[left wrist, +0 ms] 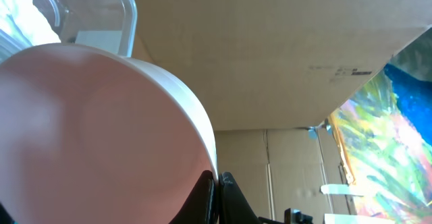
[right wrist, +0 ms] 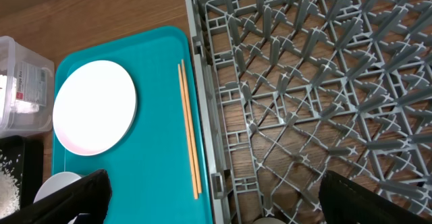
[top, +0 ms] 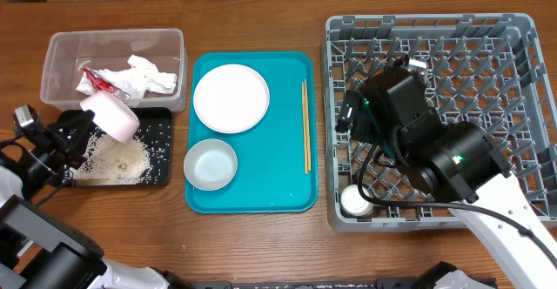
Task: Sort waste into correct bins and load items into the dishwasher
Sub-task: 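Carry the pink bowl left and tip the rice onto the black tray, then bring the empty pink bowl back and set it on the teal tray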
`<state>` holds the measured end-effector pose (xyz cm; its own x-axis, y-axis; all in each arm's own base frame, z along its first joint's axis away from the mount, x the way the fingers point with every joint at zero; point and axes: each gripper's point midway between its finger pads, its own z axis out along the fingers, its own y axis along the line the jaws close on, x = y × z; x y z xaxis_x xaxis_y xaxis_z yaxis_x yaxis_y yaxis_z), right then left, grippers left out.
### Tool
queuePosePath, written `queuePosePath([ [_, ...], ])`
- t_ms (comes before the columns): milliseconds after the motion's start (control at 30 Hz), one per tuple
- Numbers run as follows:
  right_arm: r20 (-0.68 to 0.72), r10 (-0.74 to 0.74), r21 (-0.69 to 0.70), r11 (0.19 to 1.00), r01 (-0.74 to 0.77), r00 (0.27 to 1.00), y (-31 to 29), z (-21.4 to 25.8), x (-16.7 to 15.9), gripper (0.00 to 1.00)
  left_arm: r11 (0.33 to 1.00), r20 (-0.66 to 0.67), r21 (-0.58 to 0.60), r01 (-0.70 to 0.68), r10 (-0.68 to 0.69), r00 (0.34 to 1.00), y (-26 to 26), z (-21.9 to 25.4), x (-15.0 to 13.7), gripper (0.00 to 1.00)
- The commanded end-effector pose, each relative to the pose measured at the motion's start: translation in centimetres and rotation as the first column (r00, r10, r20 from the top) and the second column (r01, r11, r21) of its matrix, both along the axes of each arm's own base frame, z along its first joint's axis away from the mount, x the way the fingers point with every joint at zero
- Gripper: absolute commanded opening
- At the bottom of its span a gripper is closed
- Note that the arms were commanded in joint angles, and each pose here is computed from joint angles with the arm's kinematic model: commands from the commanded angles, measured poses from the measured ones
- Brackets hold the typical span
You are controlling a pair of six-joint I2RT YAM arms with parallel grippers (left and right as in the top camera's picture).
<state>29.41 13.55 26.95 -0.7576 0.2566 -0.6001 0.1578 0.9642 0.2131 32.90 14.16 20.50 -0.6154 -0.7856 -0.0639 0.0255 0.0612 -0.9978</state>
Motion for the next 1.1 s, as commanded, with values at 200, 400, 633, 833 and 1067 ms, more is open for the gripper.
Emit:
queuePosePath([
  [200,0.026,0.002,0.009,1.000,-0.003,1.000,0.2,0.9,0.3,1.00,0.860,-0.045,0.451,0.238,-0.245,0.969,-10.1,4.4,3.0,0.04],
  [400,0.023,0.002,0.007,1.000,-0.003,1.000,0.2,0.9,0.2,1.00,0.323,-0.275,0.851,0.414,-0.397,0.876,-22.7,1.4,4.1,0.04],
  [633,0.019,0.008,0.013,1.000,-0.008,1.000,0.3,0.8,0.2,1.00,-0.204,-0.498,0.867,0.456,-0.413,0.762,-30.9,-4.4,0.6,0.04],
  [833,0.016,0.012,0.017,1.000,-0.012,1.000,0.4,0.8,0.1,1.00,-0.371,-0.663,0.748,0.550,-0.406,0.629,-33.8,-10.5,-1.7,0.04],
  [1067,0.019,0.012,0.019,1.000,-0.012,1.000,0.4,0.9,0.2,1.00,-0.384,-0.709,0.704,0.597,-0.424,0.564,-35.2,-13.1,-2.5,0.06],
])
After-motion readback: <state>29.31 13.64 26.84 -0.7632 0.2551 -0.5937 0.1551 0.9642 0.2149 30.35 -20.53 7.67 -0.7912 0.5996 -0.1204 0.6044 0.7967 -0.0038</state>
